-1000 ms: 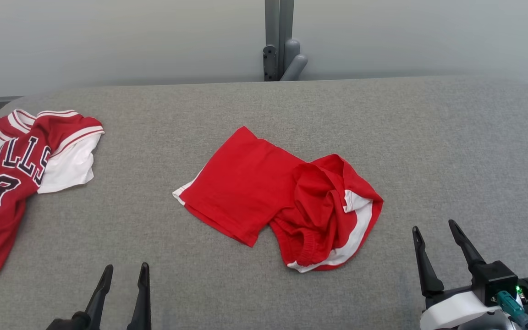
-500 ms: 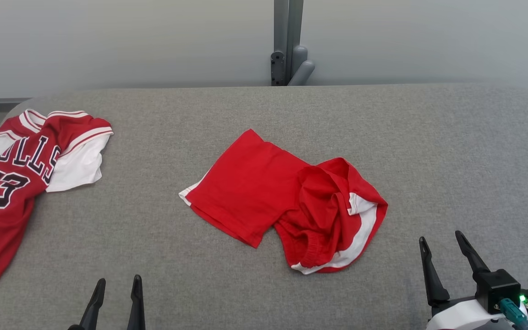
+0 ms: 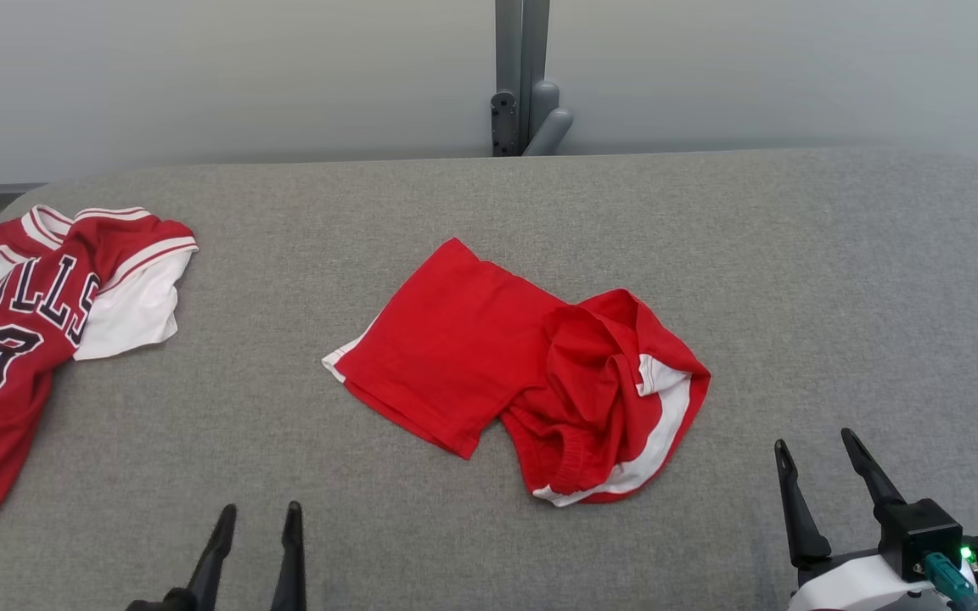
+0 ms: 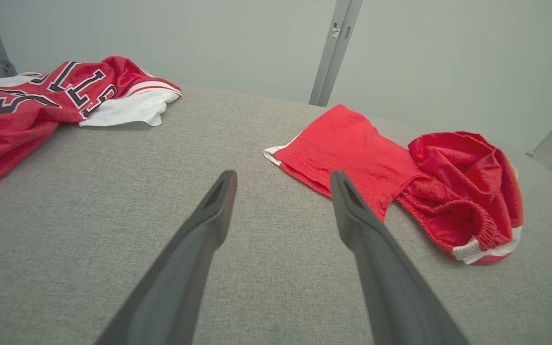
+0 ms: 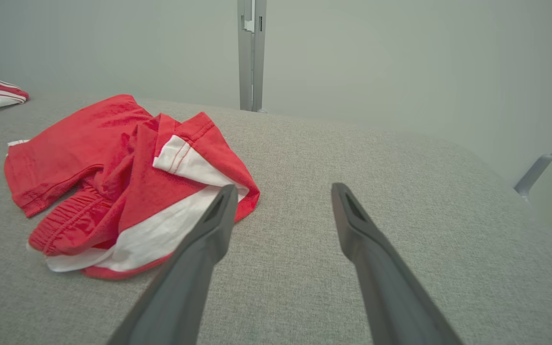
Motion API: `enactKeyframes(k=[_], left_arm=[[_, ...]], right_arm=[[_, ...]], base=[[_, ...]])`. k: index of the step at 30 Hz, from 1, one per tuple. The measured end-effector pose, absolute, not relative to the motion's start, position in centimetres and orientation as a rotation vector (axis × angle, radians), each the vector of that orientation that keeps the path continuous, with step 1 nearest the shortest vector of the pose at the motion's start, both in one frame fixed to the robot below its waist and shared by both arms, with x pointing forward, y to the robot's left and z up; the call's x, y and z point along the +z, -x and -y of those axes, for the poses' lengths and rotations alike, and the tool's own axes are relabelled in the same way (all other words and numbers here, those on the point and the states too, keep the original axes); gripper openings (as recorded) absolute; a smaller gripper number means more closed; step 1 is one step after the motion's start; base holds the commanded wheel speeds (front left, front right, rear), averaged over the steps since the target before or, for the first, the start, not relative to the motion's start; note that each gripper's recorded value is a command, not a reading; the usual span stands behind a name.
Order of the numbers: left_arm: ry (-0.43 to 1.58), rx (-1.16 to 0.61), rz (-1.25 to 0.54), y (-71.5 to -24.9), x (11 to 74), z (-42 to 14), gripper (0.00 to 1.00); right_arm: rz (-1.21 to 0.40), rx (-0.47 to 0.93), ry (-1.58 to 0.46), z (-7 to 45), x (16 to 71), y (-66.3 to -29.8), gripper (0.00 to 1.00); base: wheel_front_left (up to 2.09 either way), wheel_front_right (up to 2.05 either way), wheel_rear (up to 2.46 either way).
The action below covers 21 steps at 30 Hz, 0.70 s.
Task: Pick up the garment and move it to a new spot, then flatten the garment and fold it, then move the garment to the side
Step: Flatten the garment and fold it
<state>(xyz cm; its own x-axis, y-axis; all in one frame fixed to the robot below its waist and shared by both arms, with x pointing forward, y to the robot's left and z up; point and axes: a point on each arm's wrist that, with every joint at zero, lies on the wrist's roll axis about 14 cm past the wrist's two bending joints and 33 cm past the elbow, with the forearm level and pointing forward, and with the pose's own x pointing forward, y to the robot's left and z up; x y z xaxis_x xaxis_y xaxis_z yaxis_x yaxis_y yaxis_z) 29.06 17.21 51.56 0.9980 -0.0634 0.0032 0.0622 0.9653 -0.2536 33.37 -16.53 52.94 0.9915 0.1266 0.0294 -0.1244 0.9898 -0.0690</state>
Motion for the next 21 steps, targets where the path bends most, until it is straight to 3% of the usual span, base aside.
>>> enactKeyframes(k=[4,12,21], left_arm=[[0.282,-0.164,-0.004,-29.9,52.0,-14.0,1.00],[0.290,-0.575,-0.102,-30.9,51.7,-2.6,1.00],[0.210,-0.783,-0.252,-31.6,48.4,1.6,1.00]], right_arm=[[0.031,0.127,0.067,16.5,52.8,-33.4,1.00],[0.037,0.118,0.074,16.7,53.1,-33.7,1.00],[0.016,0.029,0.066,19.5,52.5,-33.2,1.00]], base=[[0.00,0.00,0.00],[0.00,0.00,0.00],[0.00,0.00,0.00]])
